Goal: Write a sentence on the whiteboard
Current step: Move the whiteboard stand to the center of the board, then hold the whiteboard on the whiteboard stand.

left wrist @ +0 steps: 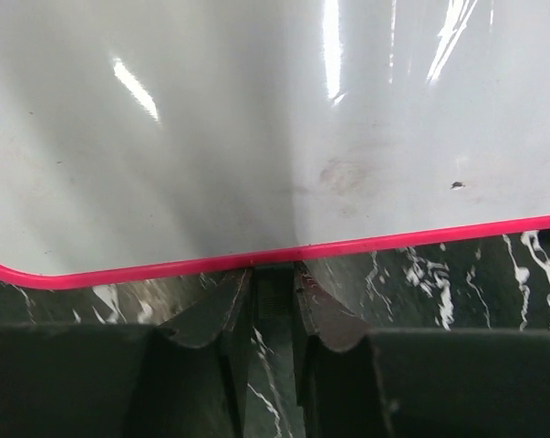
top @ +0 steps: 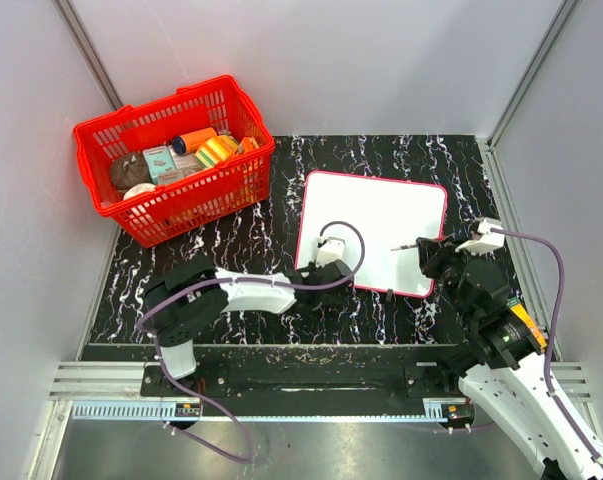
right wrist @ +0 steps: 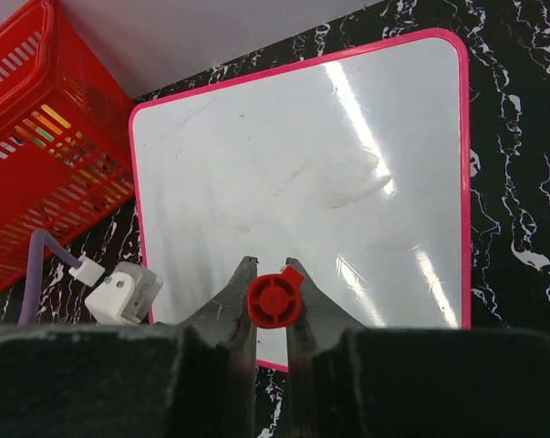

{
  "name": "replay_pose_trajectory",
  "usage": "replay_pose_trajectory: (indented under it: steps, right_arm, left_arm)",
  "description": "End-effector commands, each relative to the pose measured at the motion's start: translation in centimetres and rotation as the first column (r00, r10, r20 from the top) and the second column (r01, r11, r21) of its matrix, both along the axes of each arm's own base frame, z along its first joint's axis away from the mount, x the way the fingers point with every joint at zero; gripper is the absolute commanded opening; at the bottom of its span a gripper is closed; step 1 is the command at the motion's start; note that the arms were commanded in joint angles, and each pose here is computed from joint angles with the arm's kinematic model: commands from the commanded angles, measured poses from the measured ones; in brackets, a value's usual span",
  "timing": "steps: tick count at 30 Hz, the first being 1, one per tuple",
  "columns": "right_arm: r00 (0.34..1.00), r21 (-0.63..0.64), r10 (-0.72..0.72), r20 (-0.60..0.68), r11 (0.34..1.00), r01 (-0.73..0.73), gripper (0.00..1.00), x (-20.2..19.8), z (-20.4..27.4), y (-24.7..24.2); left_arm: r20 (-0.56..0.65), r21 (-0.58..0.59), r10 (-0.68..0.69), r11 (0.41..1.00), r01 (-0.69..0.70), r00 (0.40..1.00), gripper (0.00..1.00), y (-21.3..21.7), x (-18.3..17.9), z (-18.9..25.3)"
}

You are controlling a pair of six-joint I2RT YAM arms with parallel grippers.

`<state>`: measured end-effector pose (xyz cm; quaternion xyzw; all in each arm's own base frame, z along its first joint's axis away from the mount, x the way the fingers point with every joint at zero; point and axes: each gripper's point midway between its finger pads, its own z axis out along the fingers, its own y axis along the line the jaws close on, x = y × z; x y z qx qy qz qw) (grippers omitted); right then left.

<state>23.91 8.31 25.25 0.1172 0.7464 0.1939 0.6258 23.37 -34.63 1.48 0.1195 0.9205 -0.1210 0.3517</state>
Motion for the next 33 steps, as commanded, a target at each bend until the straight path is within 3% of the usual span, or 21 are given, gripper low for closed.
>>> replay_pose_trajectory:
  steps: [1,2,3,6,7,12,18,23,27,29,33]
  right_arm:
    - [1.0,0.019,-0.002,0.019,1.0,0.002,0.0,0.2,0.4,0.1]
    - [1.0,0.02,-0.001,0.02,1.0,0.001,0.0,0.1,0.4,0.1]
    - [1.0,0.019,-0.001,0.017,1.0,0.001,0.0,0.2,0.3,0.1]
    - [1.0,0.021,0.002,0.018,1.0,-0.002,0.0,0.1,0.2,0.2]
    - [1.0,0.023,0.002,0.019,1.0,-0.002,0.0,0.1,0.3,0.2]
    - [1.0,0.023,0.001,0.012,1.0,-0.002,0.0,0.1,0.1,0.2]
    - [1.0,0.027,0.02,-0.007,0.999,-0.019,0.0,0.3,-0.4,0.7]
    - [1.0,0.024,0.029,-0.007,0.999,-0.029,0.0,0.3,-0.4,0.9]
    - [0.999,0.019,0.035,-0.005,0.999,-0.035,0.0,0.2,-0.4,0.9]
    - [0.999,0.017,0.036,-0.008,0.999,-0.036,0.0,0.2,-0.6,1.0]
    - [0.999,0.01,0.05,-0.006,0.999,-0.05,0.0,0.2,-0.5,1.1]
  left_arm:
    - [-0.244,0.144,0.02,0.989,0.015,0.97,0.04,2.9,-7.8,-4.7]
    - [-0.248,0.145,0.015,0.989,0.022,0.969,0.09,2.7,-8.1,-4.8]
    - [-0.249,0.145,-0.003,0.989,0.04,0.969,0.22,2.3,-8.8,-4.9]
    - [-0.252,0.141,-0.03,0.988,0.068,0.967,0.4,1.6,-10.1,-4.8]
    - [-0.25,0.141,-0.039,0.987,0.076,0.968,0.51,1.6,-10.3,-4.6]
    - [-0.218,0.099,-0.101,0.987,0.125,0.971,0.72,1.2,-11.0,-2.3]
    - [-0.194,-0.056,-0.318,0.948,0.313,0.928,0.78,-1.0,-12.5,2.4]
    - [-0.097,-0.197,-0.454,0.881,0.43,0.885,0.82,-2.5,-12.9,7.4]
    - [-0.042,-0.267,-0.421,0.879,0.396,0.906,0.82,-1.1,-9.5,9.8]
    - [0.018,-0.341,-0.432,0.845,0.412,0.901,0.82,-0.9,-8.0,12.1]
    - [0.116,-0.434,-0.342,0.827,0.357,0.932,0.84,2.4,-1.9,15.3]
